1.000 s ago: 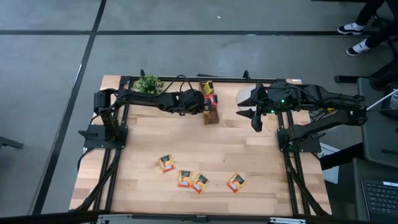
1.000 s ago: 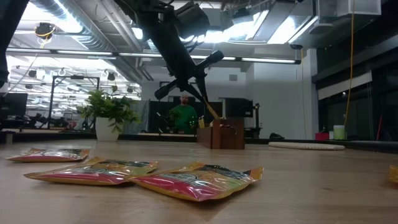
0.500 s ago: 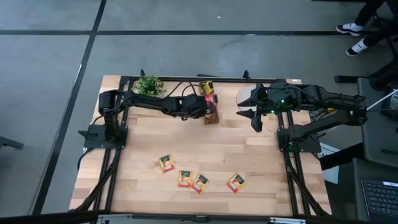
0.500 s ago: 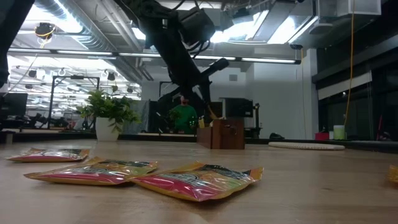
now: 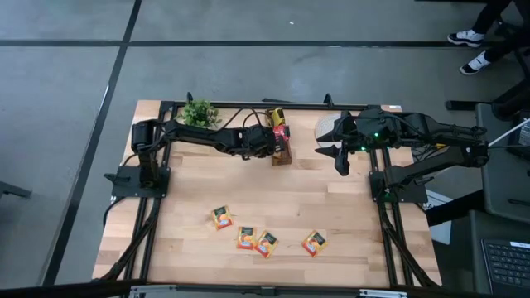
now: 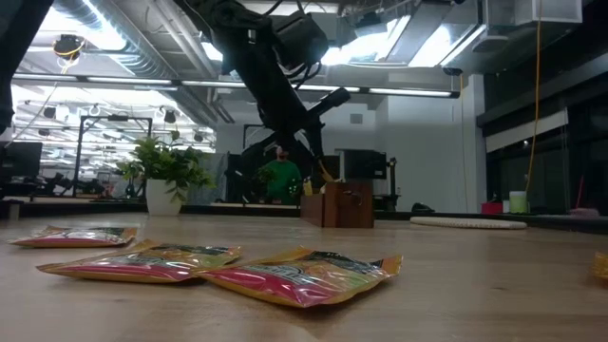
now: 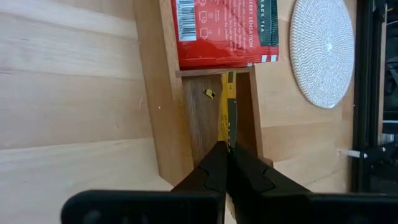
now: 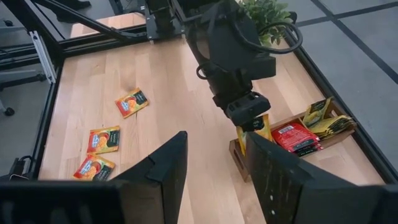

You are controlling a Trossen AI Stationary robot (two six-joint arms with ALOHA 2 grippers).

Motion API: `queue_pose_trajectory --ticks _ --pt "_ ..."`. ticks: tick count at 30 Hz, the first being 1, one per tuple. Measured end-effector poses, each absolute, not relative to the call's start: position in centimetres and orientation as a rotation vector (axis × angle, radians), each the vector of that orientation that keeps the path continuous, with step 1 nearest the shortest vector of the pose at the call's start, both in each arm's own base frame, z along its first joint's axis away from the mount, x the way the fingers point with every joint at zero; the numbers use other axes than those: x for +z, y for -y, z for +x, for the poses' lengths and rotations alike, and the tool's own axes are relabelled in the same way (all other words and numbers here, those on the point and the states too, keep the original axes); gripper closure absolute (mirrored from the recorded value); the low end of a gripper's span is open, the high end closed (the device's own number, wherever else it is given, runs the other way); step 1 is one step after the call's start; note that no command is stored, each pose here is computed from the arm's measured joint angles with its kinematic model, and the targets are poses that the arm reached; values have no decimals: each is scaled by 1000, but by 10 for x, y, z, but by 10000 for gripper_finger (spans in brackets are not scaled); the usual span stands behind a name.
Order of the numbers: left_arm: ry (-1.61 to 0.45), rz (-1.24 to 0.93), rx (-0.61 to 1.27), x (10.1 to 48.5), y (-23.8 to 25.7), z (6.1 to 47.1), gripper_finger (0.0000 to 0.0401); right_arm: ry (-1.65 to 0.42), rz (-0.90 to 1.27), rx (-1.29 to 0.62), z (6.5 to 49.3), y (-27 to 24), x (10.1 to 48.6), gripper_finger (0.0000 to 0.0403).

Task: Pick & Place Tea
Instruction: Put the orange tea bag into the left section of the wooden organizer

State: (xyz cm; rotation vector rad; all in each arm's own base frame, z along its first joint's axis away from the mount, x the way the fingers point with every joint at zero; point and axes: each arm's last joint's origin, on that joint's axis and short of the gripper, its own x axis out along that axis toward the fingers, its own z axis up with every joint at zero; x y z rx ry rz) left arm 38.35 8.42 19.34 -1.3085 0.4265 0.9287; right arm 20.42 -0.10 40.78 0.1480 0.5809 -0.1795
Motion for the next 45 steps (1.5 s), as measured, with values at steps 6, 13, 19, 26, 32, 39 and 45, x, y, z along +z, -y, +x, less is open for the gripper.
queue_pose_trajectory --ticks 6,13,19,26,32,39,45 --pt "-442 -1323 912 193 -84 384 390 -581 148 -179 204 1 408 238" --pt "-447 -1330 906 193 -83 384 353 -581 145 -178 204 1 408 238" --pt "-444 -1328 909 193 -83 384 323 -581 145 -179 204 1 408 238" --pt "-438 -1324 915 193 -84 384 315 -581 145 -179 204 1 408 238" --pt "-449 -1297 906 193 -84 384 315 -581 147 -179 204 1 408 238" --pt "-511 -1269 856 193 -82 383 315 -581 148 -178 204 1 408 238" --pt "-579 -1240 926 192 -81 374 315 -581 148 -177 204 1 408 238"
